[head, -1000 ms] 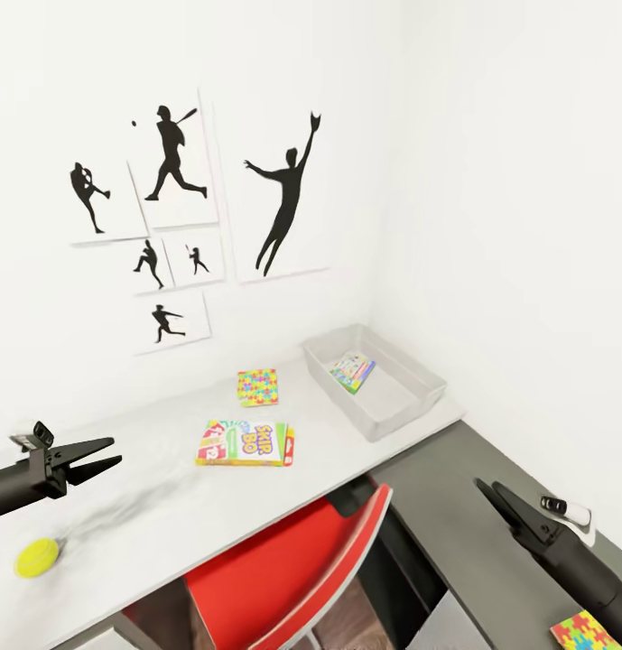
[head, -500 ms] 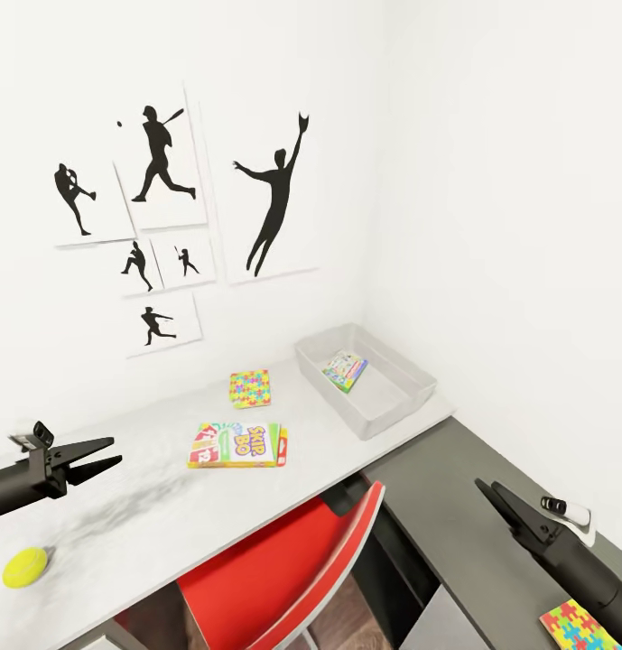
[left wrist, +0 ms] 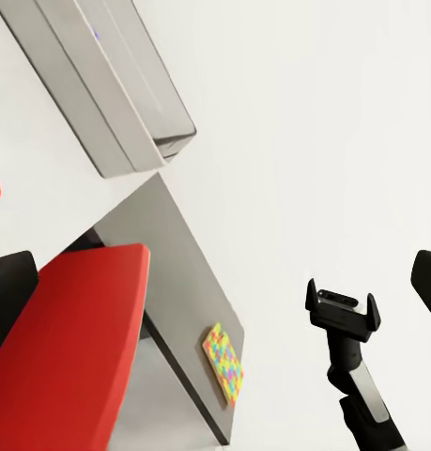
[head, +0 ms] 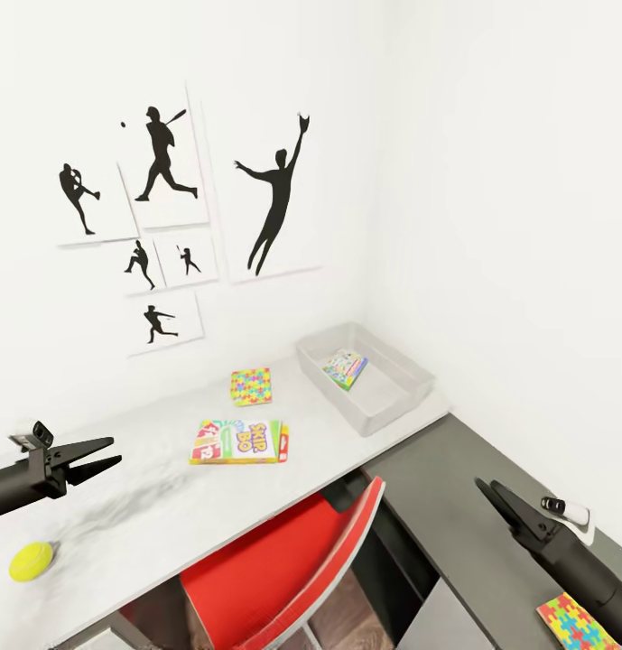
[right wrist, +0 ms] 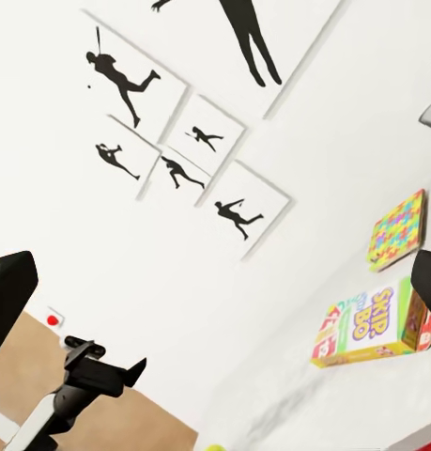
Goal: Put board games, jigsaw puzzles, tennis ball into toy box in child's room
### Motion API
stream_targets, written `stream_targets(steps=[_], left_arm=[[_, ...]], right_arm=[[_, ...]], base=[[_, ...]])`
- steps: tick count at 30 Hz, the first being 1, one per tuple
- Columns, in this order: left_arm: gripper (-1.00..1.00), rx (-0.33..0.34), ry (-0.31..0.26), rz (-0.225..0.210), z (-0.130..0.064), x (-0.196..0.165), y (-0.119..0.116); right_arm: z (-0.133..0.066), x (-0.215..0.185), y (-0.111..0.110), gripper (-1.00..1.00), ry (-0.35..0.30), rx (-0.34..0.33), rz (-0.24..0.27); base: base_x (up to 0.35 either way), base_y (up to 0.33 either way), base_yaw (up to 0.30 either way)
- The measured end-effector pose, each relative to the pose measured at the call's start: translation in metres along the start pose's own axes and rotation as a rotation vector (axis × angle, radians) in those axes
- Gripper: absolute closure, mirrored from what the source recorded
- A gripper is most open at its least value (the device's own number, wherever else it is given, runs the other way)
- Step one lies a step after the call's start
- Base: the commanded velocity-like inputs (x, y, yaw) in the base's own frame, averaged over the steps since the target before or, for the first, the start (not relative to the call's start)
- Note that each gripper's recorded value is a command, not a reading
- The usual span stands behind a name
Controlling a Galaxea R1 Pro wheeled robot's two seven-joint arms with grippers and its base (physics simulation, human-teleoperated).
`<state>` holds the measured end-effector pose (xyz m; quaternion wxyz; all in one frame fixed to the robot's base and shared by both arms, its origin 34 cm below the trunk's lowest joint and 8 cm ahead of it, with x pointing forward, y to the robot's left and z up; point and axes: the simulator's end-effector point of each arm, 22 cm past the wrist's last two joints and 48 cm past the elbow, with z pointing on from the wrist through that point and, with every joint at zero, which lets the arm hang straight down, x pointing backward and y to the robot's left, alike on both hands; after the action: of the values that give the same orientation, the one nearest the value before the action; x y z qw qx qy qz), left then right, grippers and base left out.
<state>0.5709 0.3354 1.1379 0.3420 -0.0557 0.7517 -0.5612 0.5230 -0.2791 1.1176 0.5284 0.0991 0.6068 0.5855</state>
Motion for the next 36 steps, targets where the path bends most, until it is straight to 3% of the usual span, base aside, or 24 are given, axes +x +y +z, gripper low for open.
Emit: stream_targets(steps=[15, 36], left_arm=[[-1.00, 0.002, -0.003, 0.007, -0.002, -0.001, -0.003], [-1.00, 0.011, -0.012, 0.026, -0.005, -0.003, -0.013]], right_arm=[[-0.001, -0.002, 0.005, -1.00, -0.006, -0.015, 0.001], [-0.001, -0.006, 0.016, -1.00, -0.014, -0.043, -0.012]], base=[[-0.231, 0.062, -0.249], [-0.015, -0.049, -0.241]])
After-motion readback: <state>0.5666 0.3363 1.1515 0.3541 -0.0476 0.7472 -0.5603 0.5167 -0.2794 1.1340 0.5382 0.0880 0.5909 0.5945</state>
